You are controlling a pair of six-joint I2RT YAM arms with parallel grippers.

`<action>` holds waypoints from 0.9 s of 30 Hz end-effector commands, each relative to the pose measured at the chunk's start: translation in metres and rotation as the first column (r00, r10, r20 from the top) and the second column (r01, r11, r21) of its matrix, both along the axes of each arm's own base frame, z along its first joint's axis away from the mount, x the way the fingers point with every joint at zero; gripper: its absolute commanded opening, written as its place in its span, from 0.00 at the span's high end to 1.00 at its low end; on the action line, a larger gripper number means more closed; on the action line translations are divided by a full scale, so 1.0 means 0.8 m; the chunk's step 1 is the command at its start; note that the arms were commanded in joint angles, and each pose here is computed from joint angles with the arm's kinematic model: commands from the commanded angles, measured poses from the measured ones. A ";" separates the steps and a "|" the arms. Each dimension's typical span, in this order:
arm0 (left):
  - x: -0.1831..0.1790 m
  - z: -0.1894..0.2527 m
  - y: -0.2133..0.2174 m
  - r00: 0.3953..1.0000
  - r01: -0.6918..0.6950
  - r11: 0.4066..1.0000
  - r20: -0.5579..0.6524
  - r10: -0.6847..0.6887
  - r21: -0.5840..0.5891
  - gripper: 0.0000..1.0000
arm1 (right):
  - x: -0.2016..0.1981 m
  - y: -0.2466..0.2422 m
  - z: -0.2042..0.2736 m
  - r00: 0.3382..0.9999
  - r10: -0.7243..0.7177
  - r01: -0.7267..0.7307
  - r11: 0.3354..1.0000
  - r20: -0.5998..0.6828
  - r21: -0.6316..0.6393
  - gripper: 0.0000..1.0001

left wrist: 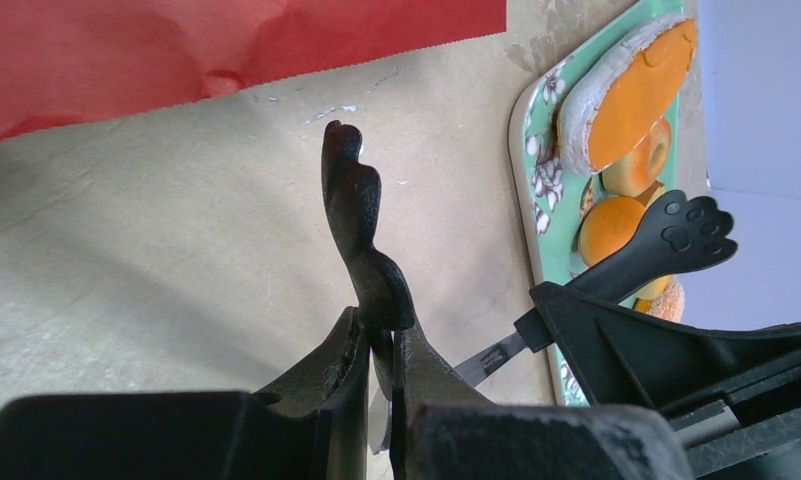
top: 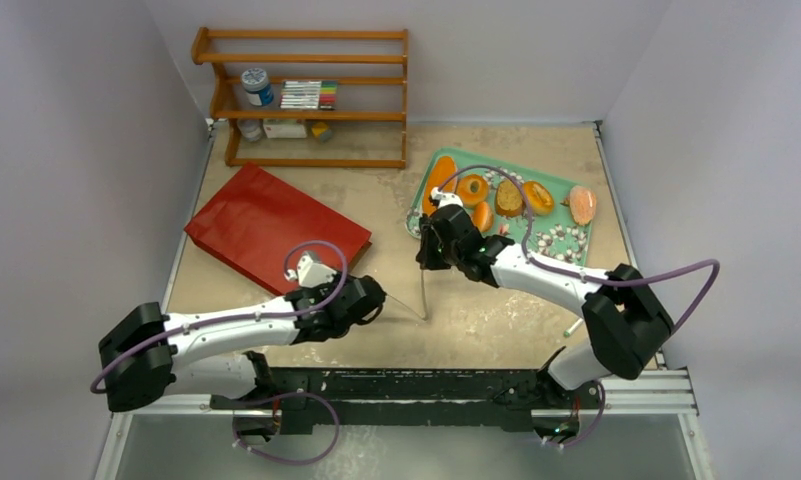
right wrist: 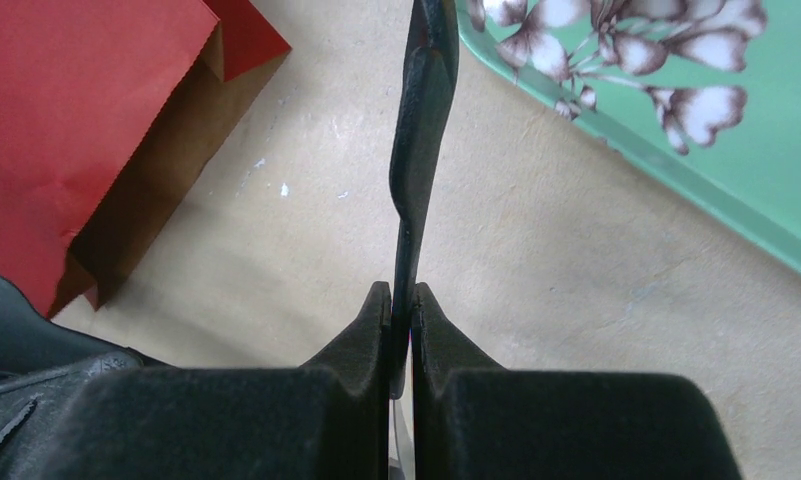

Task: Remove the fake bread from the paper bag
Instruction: Adjust the clamp at the center of the board.

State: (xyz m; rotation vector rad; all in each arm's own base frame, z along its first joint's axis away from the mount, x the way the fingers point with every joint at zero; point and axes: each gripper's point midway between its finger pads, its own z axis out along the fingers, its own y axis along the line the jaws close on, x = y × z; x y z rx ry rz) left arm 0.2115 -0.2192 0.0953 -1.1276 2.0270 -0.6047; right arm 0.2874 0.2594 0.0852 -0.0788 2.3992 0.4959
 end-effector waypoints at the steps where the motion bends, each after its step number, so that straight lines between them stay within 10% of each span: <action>1: 0.000 -0.018 0.022 0.999 0.044 0.966 -0.017 -0.042 0.255 1.00 | 0.035 -0.082 -0.008 0.996 -0.046 0.066 0.955 0.073 -0.290 1.00; 12: 0.014 -0.059 -0.035 0.996 0.080 0.966 -0.060 -0.067 0.246 0.95 | 0.000 -0.021 -0.047 0.988 0.155 -0.143 0.947 0.019 -0.287 1.00; 20: 0.032 -0.034 -0.041 0.998 0.063 0.953 -0.003 -0.065 0.296 0.66 | -0.011 0.003 -0.072 0.977 0.210 -0.208 0.934 -0.024 -0.289 1.00; 27: 0.044 0.021 -0.025 0.995 -0.005 0.956 0.096 -0.024 0.294 0.60 | -0.016 0.003 -0.080 0.976 0.216 -0.216 0.931 -0.034 -0.295 1.00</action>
